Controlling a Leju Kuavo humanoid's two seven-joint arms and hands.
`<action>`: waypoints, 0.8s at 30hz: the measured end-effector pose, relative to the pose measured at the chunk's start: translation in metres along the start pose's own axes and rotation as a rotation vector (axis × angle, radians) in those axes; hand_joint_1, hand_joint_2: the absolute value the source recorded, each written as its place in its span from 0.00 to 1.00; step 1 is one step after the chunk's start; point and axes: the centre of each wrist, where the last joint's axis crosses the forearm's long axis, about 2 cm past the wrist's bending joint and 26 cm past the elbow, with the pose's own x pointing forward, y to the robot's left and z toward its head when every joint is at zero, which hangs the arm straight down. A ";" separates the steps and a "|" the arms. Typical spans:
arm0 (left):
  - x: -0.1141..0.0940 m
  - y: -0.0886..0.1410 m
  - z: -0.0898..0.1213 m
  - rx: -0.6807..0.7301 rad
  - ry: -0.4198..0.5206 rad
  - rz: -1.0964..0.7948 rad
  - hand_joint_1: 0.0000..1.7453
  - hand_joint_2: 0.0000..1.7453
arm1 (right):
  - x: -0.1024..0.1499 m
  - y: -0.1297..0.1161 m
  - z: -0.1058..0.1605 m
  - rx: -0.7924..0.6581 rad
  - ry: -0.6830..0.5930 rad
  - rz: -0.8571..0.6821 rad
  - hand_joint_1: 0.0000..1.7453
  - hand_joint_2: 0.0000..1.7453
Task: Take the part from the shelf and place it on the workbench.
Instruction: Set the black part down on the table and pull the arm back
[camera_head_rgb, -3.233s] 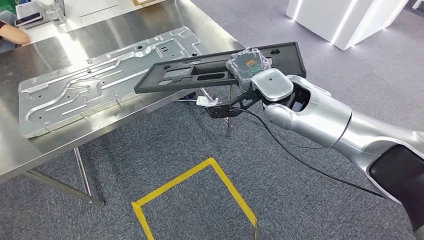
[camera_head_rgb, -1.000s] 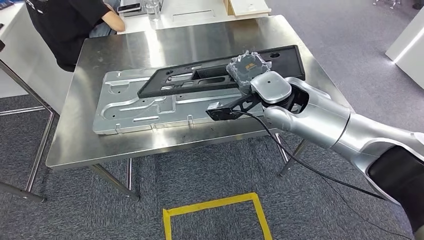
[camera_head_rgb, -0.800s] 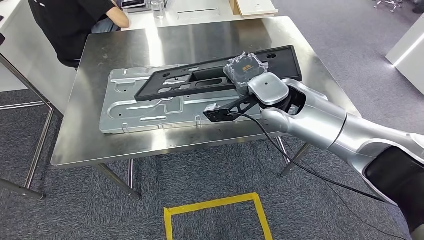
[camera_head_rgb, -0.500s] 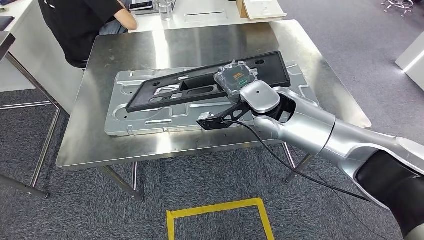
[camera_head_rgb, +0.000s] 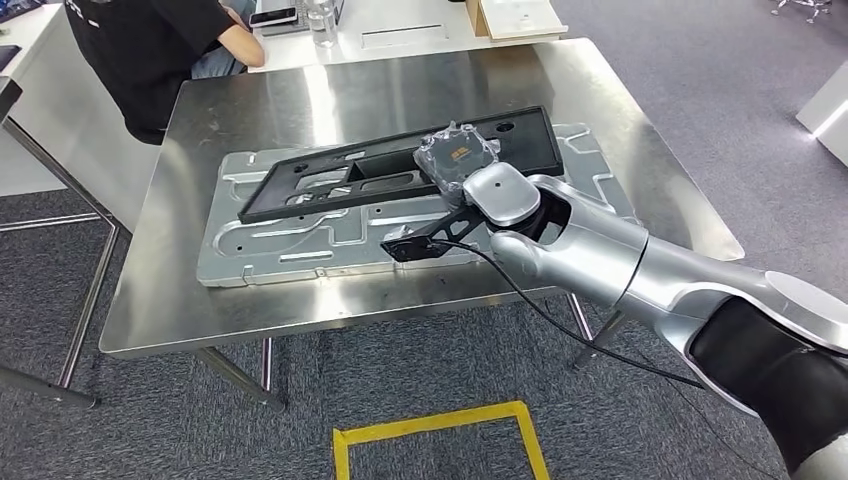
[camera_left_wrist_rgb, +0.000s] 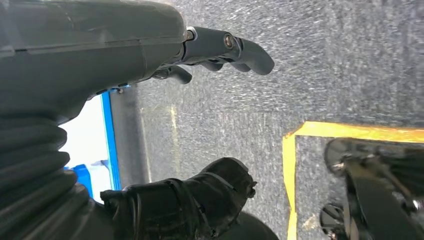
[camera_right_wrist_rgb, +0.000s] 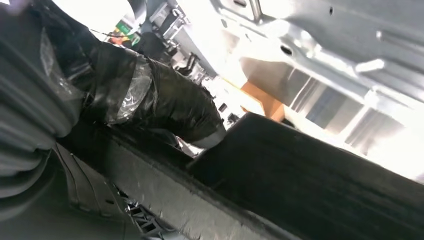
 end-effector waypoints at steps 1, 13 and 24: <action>0.001 0.000 0.000 0.000 -0.001 0.000 0.00 1.00 | 0.000 0.000 0.000 -0.001 0.001 0.001 1.00 1.00; 0.003 0.004 -0.001 0.001 -0.006 0.003 0.00 1.00 | 0.003 0.015 0.000 0.029 -0.002 -0.011 1.00 1.00; 0.003 0.010 -0.002 0.007 -0.006 0.009 0.00 1.00 | 0.002 0.016 -0.002 0.045 -0.001 0.001 1.00 1.00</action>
